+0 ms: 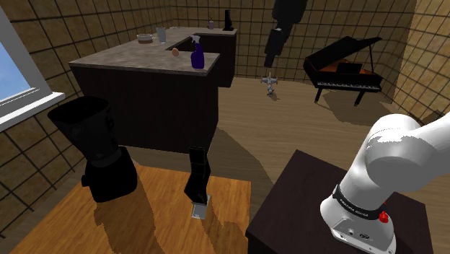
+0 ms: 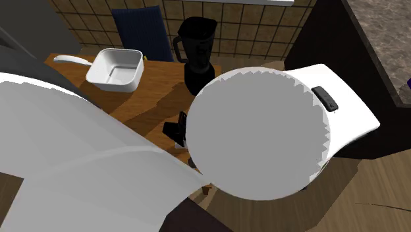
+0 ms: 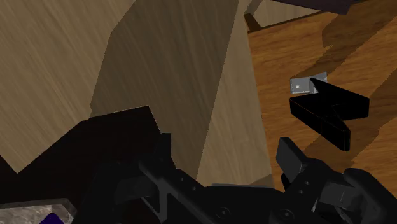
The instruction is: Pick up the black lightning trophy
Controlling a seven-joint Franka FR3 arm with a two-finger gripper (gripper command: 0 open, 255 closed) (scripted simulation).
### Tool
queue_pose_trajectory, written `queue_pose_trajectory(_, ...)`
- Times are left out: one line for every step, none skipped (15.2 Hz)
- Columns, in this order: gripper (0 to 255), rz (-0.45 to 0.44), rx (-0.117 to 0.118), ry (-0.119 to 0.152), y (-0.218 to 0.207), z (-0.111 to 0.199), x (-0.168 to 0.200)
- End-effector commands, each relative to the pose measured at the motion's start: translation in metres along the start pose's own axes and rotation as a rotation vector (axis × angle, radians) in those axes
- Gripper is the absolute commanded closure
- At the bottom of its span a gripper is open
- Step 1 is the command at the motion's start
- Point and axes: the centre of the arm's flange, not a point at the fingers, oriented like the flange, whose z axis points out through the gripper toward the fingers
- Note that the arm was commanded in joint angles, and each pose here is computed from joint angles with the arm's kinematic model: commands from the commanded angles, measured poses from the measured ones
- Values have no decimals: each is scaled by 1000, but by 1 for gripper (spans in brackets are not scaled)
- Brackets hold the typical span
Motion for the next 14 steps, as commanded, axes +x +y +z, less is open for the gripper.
queue_pose_trajectory(0, 0, 0, 0, 0, 0, 0)
queue_pose_trajectory(0, 30, 1, -7, -10, 9, -1)
queue_pose_trajectory(0, 61, 2, -15, -19, 17, -2)
queue_pose_trajectory(0, 91, 4, -22, -29, 26, -2)
queue_pose_trajectory(0, 122, 5, -29, -38, 35, -2)
queue_pose_trajectory(0, 152, 6, -37, -48, 43, -2)
queue_pose_trajectory(0, 183, 7, -44, -58, 52, -2)
queue_pose_trajectory(0, 213, 9, -51, -67, 60, -2)
queue_pose_trajectory(0, 244, 10, -58, -77, 69, -1)
queue_pose_trajectory(0, 274, 11, -66, -87, 77, 0)
queue_pose_trajectory(0, 305, 12, -73, -96, 86, 1)
queue_pose_trajectory(0, 335, 14, -80, -106, 95, 3)
queue_pose_trajectory(0, 366, 15, -88, -115, 103, 4)
queue_pose_trajectory(0, 396, 16, -95, -125, 112, 6)
